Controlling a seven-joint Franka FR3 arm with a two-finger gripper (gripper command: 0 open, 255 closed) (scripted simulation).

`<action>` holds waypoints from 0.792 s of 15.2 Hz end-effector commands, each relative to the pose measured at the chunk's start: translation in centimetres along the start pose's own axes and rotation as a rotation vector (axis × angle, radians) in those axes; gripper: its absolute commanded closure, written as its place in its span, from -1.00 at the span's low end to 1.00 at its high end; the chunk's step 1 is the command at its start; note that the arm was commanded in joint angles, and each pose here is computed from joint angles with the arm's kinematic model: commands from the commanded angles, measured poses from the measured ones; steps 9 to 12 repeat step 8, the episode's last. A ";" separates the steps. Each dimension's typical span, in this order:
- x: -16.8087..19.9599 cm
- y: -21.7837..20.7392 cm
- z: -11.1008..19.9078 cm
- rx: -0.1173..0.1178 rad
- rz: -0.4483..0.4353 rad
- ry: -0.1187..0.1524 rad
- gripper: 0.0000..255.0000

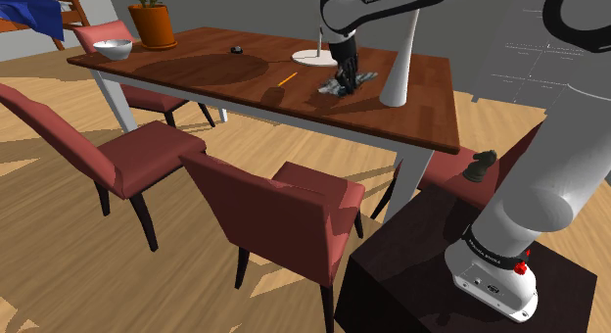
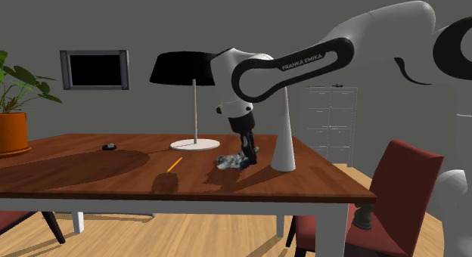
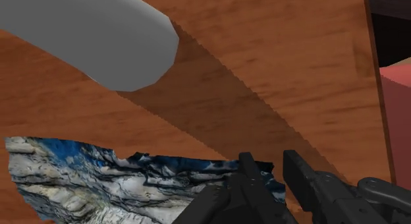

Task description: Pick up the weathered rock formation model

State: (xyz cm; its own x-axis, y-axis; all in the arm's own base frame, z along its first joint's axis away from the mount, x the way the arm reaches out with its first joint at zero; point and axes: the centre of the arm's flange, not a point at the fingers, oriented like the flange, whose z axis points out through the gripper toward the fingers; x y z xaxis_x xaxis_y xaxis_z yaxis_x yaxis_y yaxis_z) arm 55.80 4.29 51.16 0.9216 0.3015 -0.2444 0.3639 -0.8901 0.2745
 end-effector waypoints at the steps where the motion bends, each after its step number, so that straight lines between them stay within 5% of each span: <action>1: -0.3 0.2 -1.1 0.000 0.000 0.000 1.00; 12: -1.0 1.0 -3.6 0.000 0.000 0.000 1.00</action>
